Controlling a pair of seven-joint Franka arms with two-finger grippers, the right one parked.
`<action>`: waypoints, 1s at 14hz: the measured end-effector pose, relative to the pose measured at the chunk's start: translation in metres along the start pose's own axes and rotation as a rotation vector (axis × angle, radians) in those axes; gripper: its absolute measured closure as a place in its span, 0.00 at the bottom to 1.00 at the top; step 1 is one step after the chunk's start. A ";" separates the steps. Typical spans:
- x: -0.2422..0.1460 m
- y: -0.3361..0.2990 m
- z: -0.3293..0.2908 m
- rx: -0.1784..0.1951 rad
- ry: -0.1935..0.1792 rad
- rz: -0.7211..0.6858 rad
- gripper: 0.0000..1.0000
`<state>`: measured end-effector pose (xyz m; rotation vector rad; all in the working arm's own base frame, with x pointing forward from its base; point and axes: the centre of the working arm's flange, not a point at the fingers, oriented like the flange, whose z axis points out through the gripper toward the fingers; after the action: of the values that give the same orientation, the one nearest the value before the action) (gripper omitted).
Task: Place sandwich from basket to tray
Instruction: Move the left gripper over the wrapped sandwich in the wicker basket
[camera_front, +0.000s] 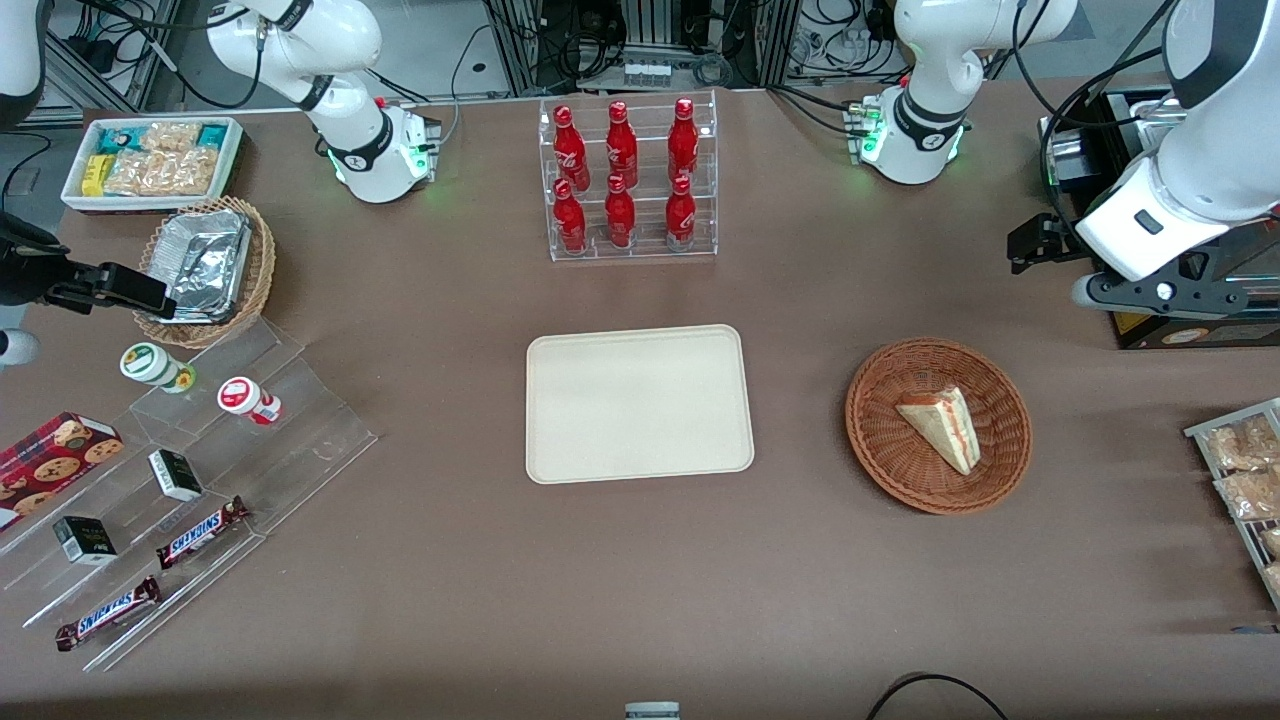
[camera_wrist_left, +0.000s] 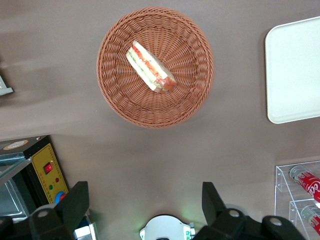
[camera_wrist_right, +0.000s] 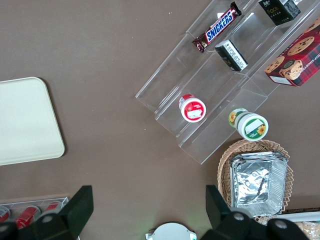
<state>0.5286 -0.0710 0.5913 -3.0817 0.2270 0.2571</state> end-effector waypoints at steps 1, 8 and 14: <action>0.000 0.000 0.000 0.000 0.000 0.000 0.00; 0.021 0.001 0.046 -0.002 0.014 0.003 0.00; 0.056 -0.019 0.151 -0.021 -0.036 -0.026 0.00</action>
<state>0.5613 -0.0522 0.4337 -3.0955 0.1840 0.3151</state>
